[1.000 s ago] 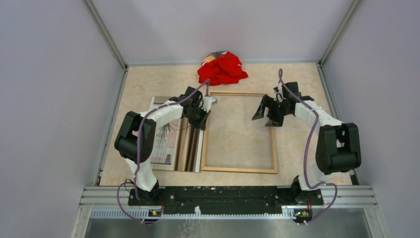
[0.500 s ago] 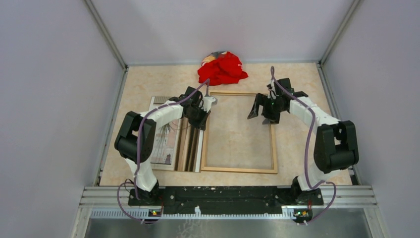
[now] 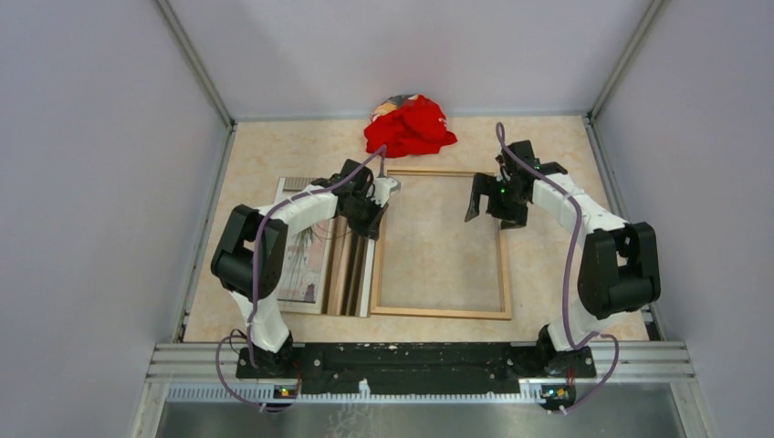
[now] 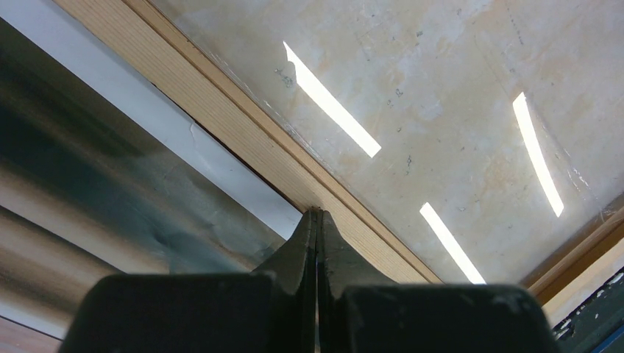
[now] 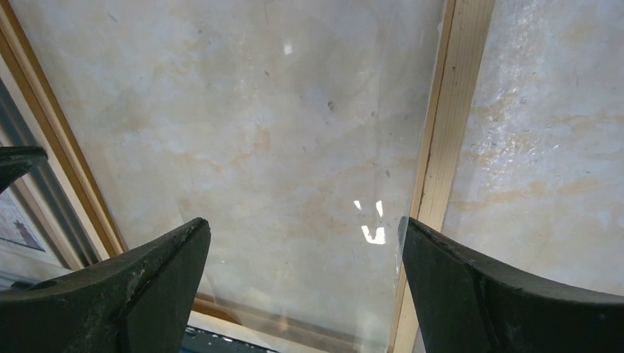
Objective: Put the photo into the frame
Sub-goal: Place the photo frame item in the photo frame.
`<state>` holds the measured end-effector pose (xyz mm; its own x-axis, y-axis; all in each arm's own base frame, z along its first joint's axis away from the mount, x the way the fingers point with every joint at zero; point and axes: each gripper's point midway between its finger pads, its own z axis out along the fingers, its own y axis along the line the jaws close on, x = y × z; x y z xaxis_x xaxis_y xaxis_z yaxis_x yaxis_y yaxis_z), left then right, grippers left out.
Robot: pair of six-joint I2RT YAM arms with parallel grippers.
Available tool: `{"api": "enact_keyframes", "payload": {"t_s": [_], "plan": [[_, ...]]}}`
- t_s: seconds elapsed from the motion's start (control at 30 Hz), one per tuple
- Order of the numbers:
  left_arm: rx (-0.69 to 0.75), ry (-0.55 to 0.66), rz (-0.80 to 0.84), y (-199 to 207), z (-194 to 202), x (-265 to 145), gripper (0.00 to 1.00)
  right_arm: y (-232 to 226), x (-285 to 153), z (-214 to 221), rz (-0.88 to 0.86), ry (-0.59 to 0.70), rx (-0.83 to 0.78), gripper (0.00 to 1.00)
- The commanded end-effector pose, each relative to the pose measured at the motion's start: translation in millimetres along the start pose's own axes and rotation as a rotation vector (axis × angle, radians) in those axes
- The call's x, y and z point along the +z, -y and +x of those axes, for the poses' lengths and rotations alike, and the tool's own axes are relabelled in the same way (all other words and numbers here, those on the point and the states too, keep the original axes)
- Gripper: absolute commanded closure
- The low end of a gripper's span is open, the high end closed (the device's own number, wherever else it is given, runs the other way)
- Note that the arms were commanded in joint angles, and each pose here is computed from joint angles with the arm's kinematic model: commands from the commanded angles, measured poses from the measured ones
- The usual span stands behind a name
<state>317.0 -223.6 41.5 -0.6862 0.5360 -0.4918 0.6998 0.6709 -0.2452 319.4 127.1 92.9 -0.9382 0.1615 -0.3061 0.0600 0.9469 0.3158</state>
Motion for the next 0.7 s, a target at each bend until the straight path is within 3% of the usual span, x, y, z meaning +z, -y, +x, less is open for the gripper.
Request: {"api": "enact_keyframes", "payload": {"t_s": [0.0, 0.67], "plan": [[0.016, 0.004, 0.021, 4, 4, 10, 1.0, -10, -9, -13, -0.018, 0.042, -0.026, 0.01], [0.014, -0.002, 0.018, 3, 3, 10, 1.0, -3, 7, -12, 0.075, 0.023, -0.047, 0.01]]}}
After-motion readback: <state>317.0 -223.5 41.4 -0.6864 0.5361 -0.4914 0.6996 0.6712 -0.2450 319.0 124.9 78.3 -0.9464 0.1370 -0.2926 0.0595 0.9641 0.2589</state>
